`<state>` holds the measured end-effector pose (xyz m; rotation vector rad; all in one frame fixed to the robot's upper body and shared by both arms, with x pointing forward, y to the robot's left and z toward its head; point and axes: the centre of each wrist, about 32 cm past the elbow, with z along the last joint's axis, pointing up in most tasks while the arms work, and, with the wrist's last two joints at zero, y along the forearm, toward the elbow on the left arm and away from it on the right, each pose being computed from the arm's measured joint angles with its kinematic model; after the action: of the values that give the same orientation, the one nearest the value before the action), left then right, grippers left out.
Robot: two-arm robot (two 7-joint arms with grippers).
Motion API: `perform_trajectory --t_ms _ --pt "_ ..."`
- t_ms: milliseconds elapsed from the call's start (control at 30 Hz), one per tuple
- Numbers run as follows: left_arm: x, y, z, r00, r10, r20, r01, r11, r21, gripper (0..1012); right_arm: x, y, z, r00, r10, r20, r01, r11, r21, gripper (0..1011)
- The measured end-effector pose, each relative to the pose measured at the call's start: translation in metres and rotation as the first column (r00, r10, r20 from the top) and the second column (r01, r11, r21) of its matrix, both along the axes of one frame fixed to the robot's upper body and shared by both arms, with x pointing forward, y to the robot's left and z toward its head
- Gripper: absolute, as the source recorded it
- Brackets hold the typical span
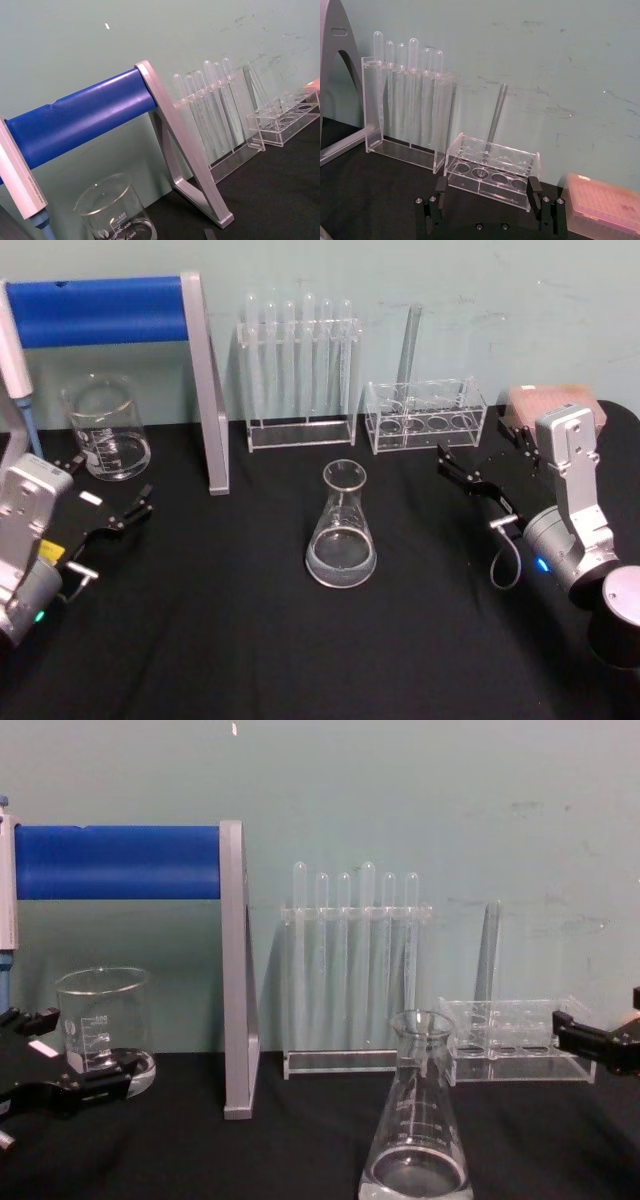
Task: Grasp the erlenmeyer flask with one hand, shake it three times, then place it back.
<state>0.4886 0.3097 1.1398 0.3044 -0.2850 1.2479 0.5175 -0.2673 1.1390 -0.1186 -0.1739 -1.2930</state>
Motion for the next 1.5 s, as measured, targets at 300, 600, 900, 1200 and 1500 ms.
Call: perform_trajectory --t_ms 300,600,900,1200,1500 --pt "0.0000 0.0000 0.0000 1.0000 0.000 0.000 0.000 1.0000 0.000 1001 0.0000 0.0000 0.0000 1.000 0.000 0.000 0.000 1.000 0.000 1000" --pt "0.0000 0.0000 0.0000 1.0000 0.000 0.000 0.000 1.0000 0.000 1001 0.0000 0.0000 0.0000 1.000 0.000 0.000 0.000 1.000 0.000 1000" --pt "0.0000 0.0000 0.0000 1.0000 0.000 0.000 0.000 1.0000 0.000 1001 0.0000 0.0000 0.0000 1.000 0.000 0.000 0.000 1.000 0.000 1000" --pt "0.0000 0.0000 0.0000 1.0000 0.000 0.000 0.000 1.0000 0.000 1001 0.0000 0.0000 0.0000 1.000 0.000 0.000 0.000 1.000 0.000 1000" --pt "0.0000 0.0000 0.0000 1.0000 0.000 0.000 0.000 1.0000 0.000 1001 0.0000 0.0000 0.0000 1.000 0.000 0.000 0.000 1.000 0.000 1000"
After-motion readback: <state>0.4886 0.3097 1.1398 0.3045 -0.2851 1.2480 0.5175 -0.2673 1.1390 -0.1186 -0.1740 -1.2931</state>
